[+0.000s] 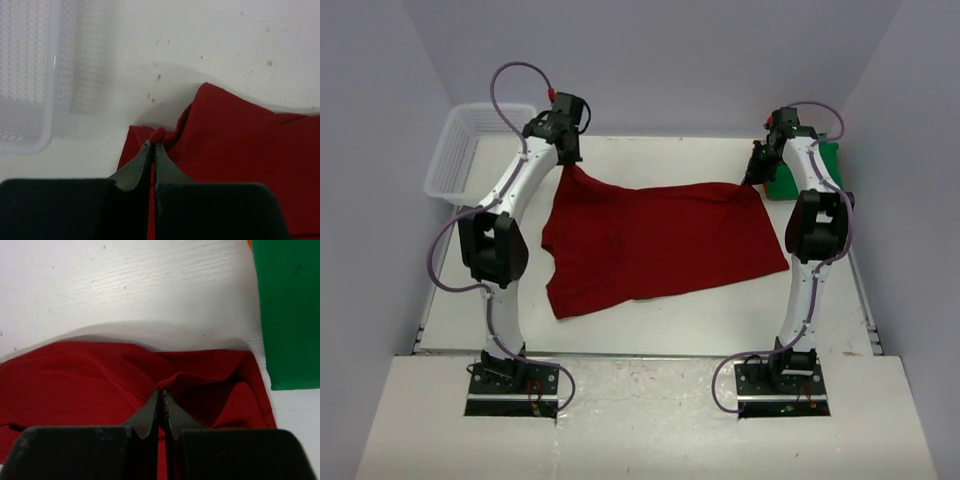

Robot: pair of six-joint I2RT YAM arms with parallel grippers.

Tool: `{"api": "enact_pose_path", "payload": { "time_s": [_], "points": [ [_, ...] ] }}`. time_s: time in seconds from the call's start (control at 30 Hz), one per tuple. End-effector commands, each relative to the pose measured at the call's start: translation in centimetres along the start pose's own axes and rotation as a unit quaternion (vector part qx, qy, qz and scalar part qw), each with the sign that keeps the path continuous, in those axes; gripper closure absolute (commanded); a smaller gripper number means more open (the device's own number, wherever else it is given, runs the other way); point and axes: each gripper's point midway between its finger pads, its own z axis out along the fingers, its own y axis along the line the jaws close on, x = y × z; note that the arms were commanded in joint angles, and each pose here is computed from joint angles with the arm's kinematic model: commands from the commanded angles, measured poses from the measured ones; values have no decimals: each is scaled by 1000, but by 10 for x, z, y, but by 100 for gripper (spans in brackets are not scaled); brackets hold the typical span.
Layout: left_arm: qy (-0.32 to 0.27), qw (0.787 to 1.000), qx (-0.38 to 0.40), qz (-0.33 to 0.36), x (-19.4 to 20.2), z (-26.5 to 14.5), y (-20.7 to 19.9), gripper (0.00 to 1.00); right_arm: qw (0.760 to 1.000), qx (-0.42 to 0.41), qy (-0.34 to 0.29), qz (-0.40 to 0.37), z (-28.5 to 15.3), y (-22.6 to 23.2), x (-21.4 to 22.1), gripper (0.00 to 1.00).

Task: Fold and stack the t-shirts
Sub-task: Fold the other side of the tshirt into a rectangle

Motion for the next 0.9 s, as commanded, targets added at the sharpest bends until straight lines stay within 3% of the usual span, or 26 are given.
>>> {"api": "enact_pose_path", "payload": {
  "time_s": [0.0,0.33,0.87],
  "points": [
    [-48,998,27,-15,-12,-43,-12,100,998,-2,-62,-29,-46,23,-21,100],
    [-60,997,49,-9,16,-88,-11,100,996,53,-75,0,-64,5,-3,100],
    [-43,998,52,-12,85,-119,21,100,988,130,-66,45,-70,-29,28,100]
  ]
}}
